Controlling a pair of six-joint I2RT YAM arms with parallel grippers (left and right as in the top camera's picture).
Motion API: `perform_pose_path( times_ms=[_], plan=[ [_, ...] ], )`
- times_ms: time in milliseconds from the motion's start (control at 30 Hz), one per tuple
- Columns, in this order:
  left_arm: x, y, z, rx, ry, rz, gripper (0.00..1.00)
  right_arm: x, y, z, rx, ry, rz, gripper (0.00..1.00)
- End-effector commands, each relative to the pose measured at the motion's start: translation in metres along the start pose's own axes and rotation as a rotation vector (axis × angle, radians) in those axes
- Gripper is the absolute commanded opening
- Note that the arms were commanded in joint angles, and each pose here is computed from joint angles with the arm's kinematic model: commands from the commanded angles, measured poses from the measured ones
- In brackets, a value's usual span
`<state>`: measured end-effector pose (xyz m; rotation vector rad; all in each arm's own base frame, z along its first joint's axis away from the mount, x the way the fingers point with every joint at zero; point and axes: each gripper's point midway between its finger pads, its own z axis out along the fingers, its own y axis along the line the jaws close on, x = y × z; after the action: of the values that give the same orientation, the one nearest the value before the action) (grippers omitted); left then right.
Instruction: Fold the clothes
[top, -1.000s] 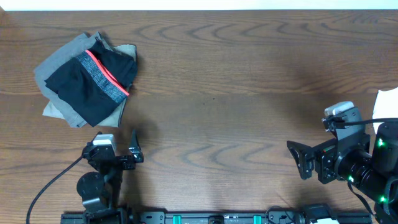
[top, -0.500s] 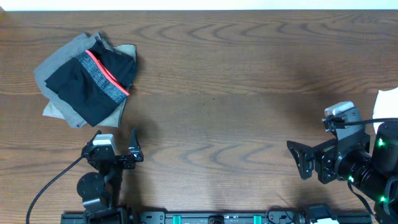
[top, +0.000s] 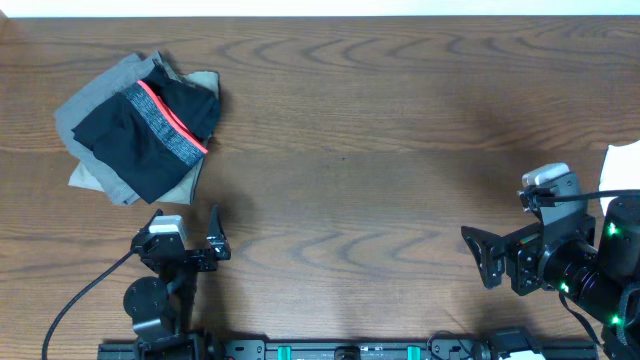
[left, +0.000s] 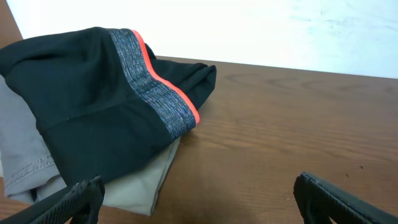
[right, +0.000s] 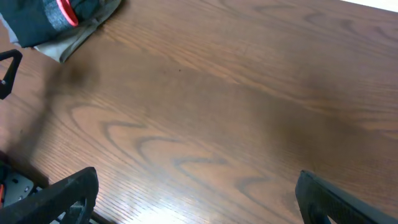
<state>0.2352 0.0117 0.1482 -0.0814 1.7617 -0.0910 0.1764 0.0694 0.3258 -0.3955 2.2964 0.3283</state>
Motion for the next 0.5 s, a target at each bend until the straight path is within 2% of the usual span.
perform_pose_path(
  times_ms=[0, 367, 467],
  plan=[
    [0.011, 0.001, 0.003, -0.003, 0.021, -0.008, 0.98, 0.000, -0.002, 0.000, 0.007, -0.001, -0.003, 0.99],
    [0.011, 0.001, 0.003, -0.003, 0.021, -0.008, 0.98, -0.001, -0.005, 0.001, 0.027, -0.006, -0.028, 0.99],
    [0.011, 0.001, 0.003, -0.003, 0.021, -0.008, 0.98, -0.021, -0.009, 0.003, 0.053, -0.119, -0.150, 0.99]
  ],
)
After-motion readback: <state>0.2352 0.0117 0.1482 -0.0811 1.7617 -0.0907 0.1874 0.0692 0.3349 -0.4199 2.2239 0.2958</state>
